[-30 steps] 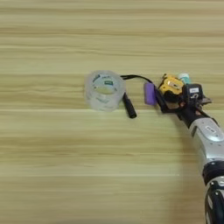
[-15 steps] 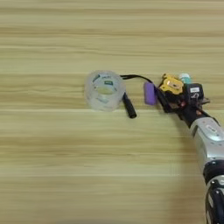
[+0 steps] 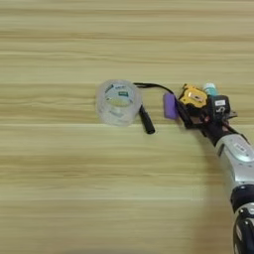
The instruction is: Move the objects on the table
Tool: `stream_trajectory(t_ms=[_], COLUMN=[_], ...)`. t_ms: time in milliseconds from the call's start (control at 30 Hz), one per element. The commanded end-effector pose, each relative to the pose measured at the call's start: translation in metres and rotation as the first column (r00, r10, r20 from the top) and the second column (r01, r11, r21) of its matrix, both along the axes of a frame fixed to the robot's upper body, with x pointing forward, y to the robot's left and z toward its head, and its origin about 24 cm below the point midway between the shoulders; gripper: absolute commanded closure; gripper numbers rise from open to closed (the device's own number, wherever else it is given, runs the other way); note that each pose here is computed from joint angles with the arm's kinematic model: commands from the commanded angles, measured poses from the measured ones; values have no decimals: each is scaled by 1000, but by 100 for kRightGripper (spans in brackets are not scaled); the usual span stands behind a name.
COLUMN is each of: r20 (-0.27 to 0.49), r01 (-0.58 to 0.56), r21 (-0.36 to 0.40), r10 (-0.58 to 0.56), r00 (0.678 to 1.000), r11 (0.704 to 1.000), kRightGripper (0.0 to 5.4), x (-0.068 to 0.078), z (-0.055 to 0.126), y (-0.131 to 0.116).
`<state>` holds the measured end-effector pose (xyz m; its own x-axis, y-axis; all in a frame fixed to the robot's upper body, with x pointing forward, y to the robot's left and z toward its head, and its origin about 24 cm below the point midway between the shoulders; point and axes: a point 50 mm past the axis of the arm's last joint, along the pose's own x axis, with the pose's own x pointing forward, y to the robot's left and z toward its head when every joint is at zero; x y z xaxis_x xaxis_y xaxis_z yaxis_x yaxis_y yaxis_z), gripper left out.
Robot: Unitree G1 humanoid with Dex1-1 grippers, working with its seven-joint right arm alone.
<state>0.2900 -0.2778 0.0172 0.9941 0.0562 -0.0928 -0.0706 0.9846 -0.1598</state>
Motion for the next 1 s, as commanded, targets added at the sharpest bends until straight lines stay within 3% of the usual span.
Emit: stream_trajectory(t_ms=[33,267,600,1000], r20=[195,251,261,207], r01=[-29,-73,-182,-399], r21=[-56,-85,-100,-18], r10=[40,93,202,394], r00=[980,963,944,895], r11=[998,994,978,917], kRightGripper=[85,86,87,87], x=[16,3,-27,-54], z=[50,64,75,78], y=[2,14,35,64])
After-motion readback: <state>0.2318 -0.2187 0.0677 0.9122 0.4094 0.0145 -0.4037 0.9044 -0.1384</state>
